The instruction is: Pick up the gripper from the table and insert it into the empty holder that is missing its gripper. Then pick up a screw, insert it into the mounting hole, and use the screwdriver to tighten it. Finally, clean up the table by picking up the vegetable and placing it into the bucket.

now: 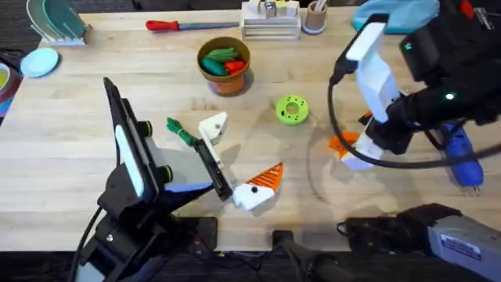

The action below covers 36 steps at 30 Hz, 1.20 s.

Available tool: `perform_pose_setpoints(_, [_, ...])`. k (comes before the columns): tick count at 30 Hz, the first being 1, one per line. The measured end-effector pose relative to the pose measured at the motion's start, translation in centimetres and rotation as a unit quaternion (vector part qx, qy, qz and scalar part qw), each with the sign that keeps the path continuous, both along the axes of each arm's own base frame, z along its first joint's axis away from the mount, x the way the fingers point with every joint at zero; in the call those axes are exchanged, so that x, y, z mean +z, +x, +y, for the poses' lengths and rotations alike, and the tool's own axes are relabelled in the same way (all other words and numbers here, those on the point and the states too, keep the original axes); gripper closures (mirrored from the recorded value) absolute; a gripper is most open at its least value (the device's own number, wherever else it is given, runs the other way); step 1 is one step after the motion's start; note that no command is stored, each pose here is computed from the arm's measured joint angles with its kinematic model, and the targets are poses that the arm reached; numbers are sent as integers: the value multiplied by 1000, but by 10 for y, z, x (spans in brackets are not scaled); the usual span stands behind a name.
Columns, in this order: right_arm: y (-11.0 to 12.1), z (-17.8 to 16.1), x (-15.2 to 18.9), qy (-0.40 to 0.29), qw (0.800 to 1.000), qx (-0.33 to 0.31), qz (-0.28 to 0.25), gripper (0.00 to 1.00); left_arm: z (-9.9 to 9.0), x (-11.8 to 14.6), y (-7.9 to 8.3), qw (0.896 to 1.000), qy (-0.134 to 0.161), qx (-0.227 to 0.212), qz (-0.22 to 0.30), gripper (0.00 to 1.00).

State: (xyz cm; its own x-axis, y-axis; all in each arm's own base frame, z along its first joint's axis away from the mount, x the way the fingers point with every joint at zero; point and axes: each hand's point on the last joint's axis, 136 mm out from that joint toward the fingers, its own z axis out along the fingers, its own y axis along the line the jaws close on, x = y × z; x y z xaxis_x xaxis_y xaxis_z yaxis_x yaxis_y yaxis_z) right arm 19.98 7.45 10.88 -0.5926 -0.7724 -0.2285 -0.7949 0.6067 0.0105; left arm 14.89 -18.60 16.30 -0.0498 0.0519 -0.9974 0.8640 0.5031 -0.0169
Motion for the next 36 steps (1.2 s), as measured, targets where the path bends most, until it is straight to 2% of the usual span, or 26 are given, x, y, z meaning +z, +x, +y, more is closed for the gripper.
perform_pose_setpoints(6, [5, 3, -8, -9, 1000, 21, 5, 15, 0, 0, 0, 1000, 0, 0, 0, 8])
perform_pose_setpoints(12, [13, -5, -9, -36, 999, 23, -10, 78, 0, 0, 0, 1000, 0, 0, 0, 8])
perform_pose_setpoints(23, [12, -3, -10, -32, 999, 25, -8, 200, 0, 0, 0, 1000, 0, 0, 0, 8])
perform_pose_setpoints(32, [13, 0, -11, -25, 999, 26, -4, 224, 0, 0, 0, 1000, 0, 0, 0, 8])
perform_pose_setpoints(36, [16, 2, -15, -26, 999, 30, -2, 269, 0, 0, 0, 1000, 0, 0, 0, 8])
